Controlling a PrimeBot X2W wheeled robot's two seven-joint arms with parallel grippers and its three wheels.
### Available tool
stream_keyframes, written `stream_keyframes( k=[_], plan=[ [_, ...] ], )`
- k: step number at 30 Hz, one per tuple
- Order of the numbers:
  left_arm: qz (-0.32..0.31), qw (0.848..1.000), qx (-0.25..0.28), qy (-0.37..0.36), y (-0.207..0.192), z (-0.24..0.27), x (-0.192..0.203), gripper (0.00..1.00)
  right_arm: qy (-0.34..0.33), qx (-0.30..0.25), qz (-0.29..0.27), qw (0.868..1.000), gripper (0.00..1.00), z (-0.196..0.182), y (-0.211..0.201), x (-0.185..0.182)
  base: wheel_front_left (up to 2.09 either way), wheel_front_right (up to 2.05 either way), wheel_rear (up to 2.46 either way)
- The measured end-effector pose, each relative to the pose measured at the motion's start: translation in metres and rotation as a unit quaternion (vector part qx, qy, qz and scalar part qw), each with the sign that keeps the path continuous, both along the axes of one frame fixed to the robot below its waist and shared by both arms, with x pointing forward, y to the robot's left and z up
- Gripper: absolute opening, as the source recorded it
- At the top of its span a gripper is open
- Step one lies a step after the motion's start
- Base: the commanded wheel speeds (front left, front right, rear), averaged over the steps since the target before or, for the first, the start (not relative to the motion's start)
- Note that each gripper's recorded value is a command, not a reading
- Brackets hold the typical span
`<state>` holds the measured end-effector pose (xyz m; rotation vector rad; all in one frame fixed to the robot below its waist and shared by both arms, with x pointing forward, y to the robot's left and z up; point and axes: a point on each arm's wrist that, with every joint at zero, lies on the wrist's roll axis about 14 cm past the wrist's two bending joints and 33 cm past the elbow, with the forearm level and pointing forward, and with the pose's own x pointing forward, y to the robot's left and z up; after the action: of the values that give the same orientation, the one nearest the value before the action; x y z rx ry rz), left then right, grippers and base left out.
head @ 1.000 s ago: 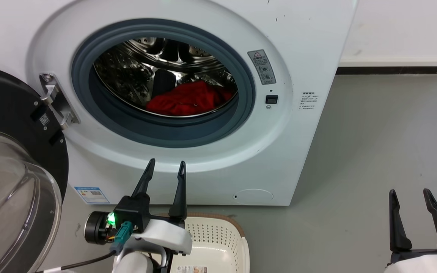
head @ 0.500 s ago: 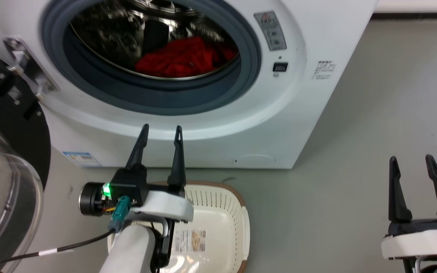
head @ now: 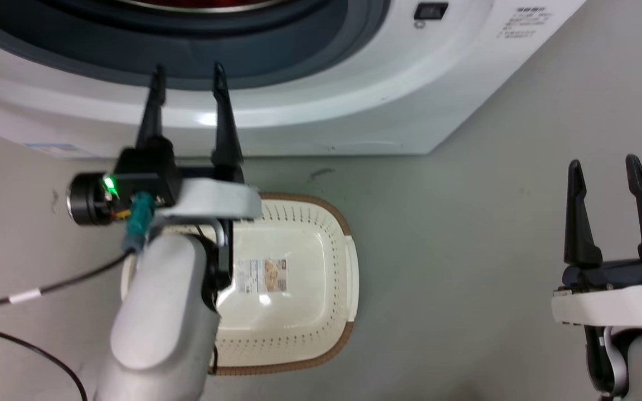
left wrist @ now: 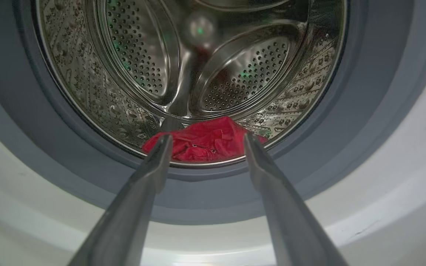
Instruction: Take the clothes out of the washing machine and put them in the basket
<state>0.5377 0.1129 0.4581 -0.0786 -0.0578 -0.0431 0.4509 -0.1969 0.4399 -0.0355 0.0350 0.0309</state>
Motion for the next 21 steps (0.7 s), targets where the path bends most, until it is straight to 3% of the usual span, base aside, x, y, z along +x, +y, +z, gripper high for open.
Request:
stream_keyframes(
  k=[12, 21],
  plan=[
    [-0.021, 0.999, 0.014, 0.044, -0.006, -0.058, 0.076, 1.0, 0.043, 0.009, -0.014, 0.999, 1.0, -0.041, -0.011, 0.011, 0.0, 0.0, 0.0],
    [-0.037, 0.995, 0.034, 0.082, -0.019, -0.068, 0.141, 1.0, 0.064, 0.017, -0.026, 0.997, 1.0, -0.054, -0.018, 0.006, 0.0, 0.0, 0.0]
  ],
)
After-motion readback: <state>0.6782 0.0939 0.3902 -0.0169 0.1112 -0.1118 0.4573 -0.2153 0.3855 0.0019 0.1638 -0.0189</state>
